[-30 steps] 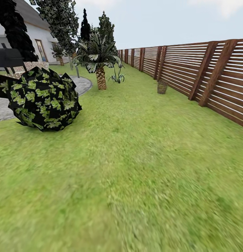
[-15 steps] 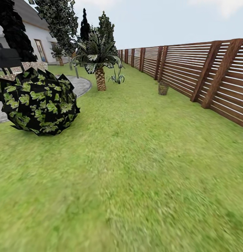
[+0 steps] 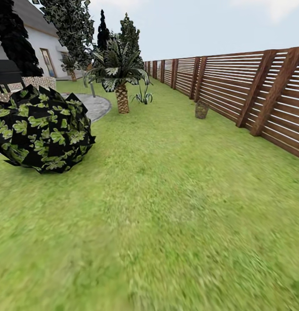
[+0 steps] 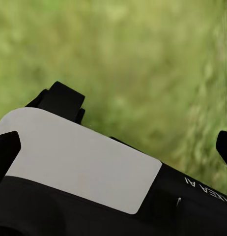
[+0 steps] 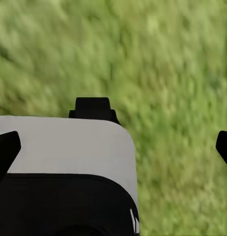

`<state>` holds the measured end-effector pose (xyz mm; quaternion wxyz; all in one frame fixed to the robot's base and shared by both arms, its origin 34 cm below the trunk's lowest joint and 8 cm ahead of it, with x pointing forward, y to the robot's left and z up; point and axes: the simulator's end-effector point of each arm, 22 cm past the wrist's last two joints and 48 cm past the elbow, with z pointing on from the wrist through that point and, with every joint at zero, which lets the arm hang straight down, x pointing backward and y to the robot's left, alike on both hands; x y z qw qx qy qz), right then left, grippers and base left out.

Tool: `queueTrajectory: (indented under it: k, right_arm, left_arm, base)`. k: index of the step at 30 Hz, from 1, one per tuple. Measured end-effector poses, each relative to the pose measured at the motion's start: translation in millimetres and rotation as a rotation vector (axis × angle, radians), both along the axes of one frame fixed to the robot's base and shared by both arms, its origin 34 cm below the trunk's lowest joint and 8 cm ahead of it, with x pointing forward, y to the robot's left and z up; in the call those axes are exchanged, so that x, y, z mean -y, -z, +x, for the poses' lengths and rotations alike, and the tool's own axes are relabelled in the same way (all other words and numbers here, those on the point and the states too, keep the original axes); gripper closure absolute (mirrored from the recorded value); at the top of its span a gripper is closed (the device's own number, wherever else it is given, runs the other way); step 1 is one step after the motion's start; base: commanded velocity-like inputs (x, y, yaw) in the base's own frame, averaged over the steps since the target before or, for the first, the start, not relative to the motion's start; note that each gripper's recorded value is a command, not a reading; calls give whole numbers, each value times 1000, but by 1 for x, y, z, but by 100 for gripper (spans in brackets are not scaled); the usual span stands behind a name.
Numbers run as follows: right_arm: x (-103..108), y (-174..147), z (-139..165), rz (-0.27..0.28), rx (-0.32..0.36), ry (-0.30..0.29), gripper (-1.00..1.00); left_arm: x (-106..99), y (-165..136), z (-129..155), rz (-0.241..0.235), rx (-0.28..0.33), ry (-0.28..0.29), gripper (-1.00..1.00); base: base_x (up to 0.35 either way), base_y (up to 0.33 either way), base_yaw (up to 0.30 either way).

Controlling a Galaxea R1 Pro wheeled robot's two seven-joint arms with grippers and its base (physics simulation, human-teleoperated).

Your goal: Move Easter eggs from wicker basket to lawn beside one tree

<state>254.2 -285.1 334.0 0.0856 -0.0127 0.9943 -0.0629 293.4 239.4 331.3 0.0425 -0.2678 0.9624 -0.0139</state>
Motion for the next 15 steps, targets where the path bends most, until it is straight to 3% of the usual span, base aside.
queueTrajectory:
  k: [15]
  right_arm:
    - [-1, 0, 0, 1, 0, -1, -100]
  left_arm:
    - [0, 0, -1, 0, -1, 0, -100]
  base:
    - [337, 0, -276]
